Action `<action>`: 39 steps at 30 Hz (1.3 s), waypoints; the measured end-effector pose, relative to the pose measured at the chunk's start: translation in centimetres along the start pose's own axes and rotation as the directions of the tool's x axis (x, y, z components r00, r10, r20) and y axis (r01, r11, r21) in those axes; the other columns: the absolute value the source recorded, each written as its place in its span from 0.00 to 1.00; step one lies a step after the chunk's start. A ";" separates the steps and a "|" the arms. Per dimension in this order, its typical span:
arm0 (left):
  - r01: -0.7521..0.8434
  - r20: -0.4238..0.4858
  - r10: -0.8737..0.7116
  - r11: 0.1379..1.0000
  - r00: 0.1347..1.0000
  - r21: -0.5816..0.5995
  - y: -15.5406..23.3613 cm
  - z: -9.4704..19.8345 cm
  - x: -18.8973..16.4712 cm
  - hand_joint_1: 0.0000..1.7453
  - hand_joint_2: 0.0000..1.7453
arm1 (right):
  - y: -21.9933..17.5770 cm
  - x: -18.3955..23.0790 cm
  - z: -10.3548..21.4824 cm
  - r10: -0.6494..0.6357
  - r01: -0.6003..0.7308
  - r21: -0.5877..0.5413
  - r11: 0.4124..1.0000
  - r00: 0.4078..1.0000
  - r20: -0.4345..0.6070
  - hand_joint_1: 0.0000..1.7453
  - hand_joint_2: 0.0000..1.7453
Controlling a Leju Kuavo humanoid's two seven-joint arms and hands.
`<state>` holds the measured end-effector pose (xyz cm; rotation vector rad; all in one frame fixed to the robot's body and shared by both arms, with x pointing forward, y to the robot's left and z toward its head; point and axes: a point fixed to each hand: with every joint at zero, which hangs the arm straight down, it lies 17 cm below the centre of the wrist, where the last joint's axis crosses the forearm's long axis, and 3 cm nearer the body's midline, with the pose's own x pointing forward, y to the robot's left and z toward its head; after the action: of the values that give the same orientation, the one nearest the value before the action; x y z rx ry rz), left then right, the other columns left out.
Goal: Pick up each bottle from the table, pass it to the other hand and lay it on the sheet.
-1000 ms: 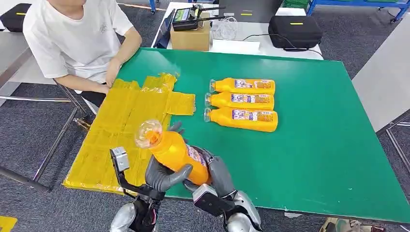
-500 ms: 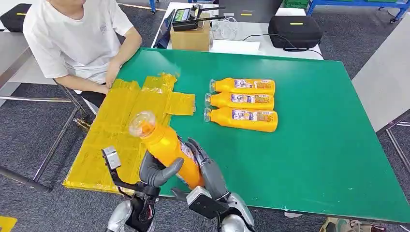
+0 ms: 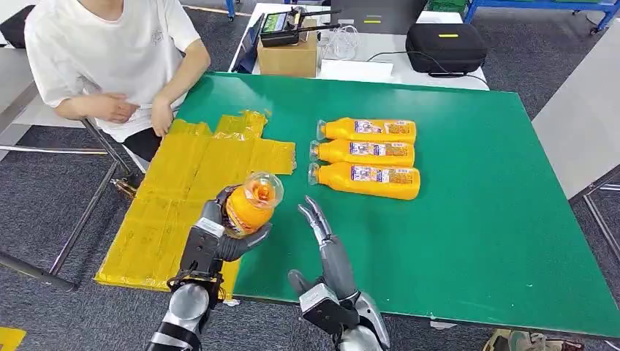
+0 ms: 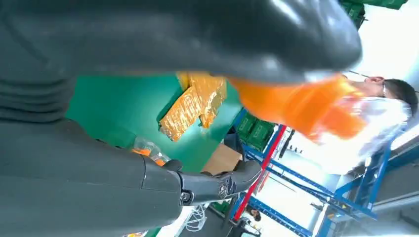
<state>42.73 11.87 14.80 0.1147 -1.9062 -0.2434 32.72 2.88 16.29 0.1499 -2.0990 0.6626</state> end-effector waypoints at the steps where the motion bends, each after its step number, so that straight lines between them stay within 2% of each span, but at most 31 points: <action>1: 0.000 0.000 0.000 1.000 1.000 0.000 0.0 0.0 0.0 1.00 1.00 | 0.0 0.0 0.0 0.000 0.000 0.000 1.000 1.000 0.000 0.00 0.00; 7: 0.004 -0.001 -0.004 1.000 1.000 -0.001 0.0 0.0 -0.1 1.00 1.00 | 0.0 0.0 0.0 0.000 0.000 0.000 1.000 1.000 0.000 0.00 0.00; 9: 0.172 -0.017 -0.172 0.985 0.985 -0.037 -0.2 0.1 -1.5 1.00 1.00 | 0.0 0.0 0.1 -0.009 0.009 0.004 1.000 1.000 0.002 0.00 0.00; 10: 0.450 -0.064 -0.462 0.881 0.884 -0.148 -0.4 0.3 -5.8 1.00 1.00 | 0.1 0.0 0.2 -0.035 0.035 0.011 0.999 0.999 0.001 0.00 0.00; 11: 0.575 -0.081 -0.605 0.784 0.792 -0.234 0.2 0.1 -9.3 1.00 1.00 | -0.1 -0.2 0.2 -0.059 0.059 0.008 0.998 0.998 -0.009 0.00 0.00; 12: 0.633 -0.116 -0.692 0.705 0.713 -0.320 0.8 -0.4 -12.2 1.00 1.00 | -0.2 -0.2 0.1 -0.099 0.099 0.003 0.995 0.995 -0.018 0.00 0.00; 17: 0.622 -0.176 -0.747 0.640 0.641 -0.451 1.8 -1.0 -16.2 1.00 1.00 | 0.0 0.0 -0.2 -0.134 0.134 0.003 0.991 0.991 -0.022 0.00 0.00; 18: 0.618 -0.185 -0.758 0.626 0.625 -0.476 2.1 -1.1 -16.8 0.91 1.00 | 0.1 -0.1 -0.2 -0.137 0.138 0.006 0.990 0.990 -0.023 0.00 0.00; 19: 0.610 -0.200 -0.769 0.613 0.608 -0.503 2.5 -1.2 -17.5 0.86 1.00 | 0.1 -0.1 -0.2 -0.144 0.145 0.005 0.989 0.989 -0.025 0.00 0.00; 21: 0.597 -0.227 -0.794 0.582 0.564 -0.552 3.5 -1.3 -18.8 0.86 1.00 | 0.1 -0.2 -0.3 -0.152 0.152 0.004 0.988 0.988 -0.028 0.00 0.00; 22: 0.592 -0.236 -0.804 0.570 0.547 -0.569 4.1 -1.3 -19.3 0.37 1.00 | 0.1 -0.2 -0.3 -0.154 0.154 0.005 0.988 0.988 -0.030 0.00 0.00; 23: 0.586 -0.243 -0.810 0.561 0.533 -0.584 4.6 -1.1 -19.8 0.13 1.00 | 0.2 -0.3 -0.3 -0.156 0.156 0.005 0.988 0.987 -0.032 0.00 0.00; 24: 0.582 -0.248 -0.812 0.559 0.528 -0.591 4.8 -1.1 -20.0 0.05 1.00 | 0.2 -0.3 -0.4 -0.158 0.158 0.006 0.987 0.987 -0.033 0.00 0.00; 32: 0.455 -0.242 -0.752 0.587 0.613 -0.670 4.1 -0.3 -20.6 0.00 1.00 | 0.5 -0.7 -0.6 -0.172 0.172 0.010 0.985 0.984 -0.043 0.00 0.00; 39: 0.302 -0.287 -0.619 0.671 0.731 -0.677 2.8 0.4 -20.0 0.00 1.00 | 0.7 -1.1 -0.6 -0.190 0.191 0.009 0.982 0.981 -0.049 0.00 0.00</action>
<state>49.28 18.64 -3.10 0.2358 -1.1629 -1.0698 33.54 3.63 15.41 0.3351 -2.0043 0.5592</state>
